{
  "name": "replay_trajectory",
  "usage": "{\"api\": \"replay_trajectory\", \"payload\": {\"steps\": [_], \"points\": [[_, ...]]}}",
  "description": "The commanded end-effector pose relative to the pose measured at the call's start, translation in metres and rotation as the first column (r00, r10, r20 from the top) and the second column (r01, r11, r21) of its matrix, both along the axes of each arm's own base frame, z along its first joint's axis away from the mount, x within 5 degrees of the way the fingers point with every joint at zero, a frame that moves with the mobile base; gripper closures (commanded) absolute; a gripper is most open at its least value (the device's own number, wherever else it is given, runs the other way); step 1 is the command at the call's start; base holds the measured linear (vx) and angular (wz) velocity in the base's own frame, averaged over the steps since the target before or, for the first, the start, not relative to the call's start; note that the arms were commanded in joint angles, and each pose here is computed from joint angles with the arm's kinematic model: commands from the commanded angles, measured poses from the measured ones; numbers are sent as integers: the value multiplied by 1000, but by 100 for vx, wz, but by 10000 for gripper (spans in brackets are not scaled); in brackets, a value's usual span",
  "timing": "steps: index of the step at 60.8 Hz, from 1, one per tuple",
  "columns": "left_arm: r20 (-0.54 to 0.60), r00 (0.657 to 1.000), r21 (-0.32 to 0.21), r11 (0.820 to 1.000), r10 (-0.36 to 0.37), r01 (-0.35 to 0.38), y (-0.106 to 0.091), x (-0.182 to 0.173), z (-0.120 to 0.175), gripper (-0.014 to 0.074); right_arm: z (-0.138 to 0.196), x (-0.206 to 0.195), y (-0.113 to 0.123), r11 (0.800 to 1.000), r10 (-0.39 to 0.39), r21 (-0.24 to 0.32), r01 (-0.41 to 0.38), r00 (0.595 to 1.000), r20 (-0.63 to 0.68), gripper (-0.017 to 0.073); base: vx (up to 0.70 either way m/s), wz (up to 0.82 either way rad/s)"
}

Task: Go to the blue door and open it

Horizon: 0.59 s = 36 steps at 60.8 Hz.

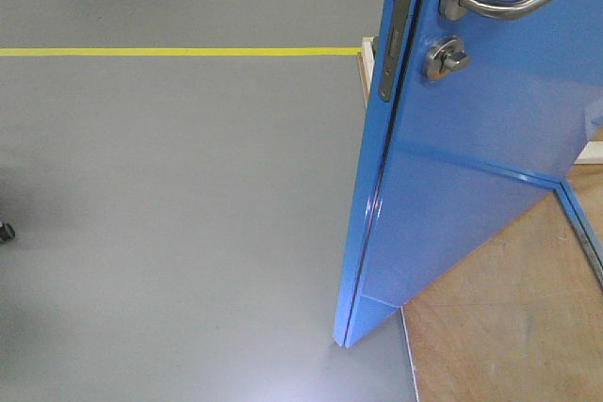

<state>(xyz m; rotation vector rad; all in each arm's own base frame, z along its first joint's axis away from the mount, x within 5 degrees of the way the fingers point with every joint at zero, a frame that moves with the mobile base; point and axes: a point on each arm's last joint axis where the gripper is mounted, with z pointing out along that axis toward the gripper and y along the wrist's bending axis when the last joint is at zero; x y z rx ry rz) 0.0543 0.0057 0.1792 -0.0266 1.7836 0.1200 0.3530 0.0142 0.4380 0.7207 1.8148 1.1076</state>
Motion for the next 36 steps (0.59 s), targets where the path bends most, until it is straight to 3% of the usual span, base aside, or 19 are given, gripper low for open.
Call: {"api": "replay_trajectory", "payload": {"steps": [1, 36], "points": [[97, 995, -2, 1000, -5, 5, 0, 1, 7, 524, 25, -10, -1, 999, -33, 29, 31, 995, 99, 557, 6, 1], [97, 995, -2, 1000, -5, 5, 0, 1, 7, 524, 25, -10, -1, 999, -33, 29, 31, 995, 99, 557, 5, 1]]}}
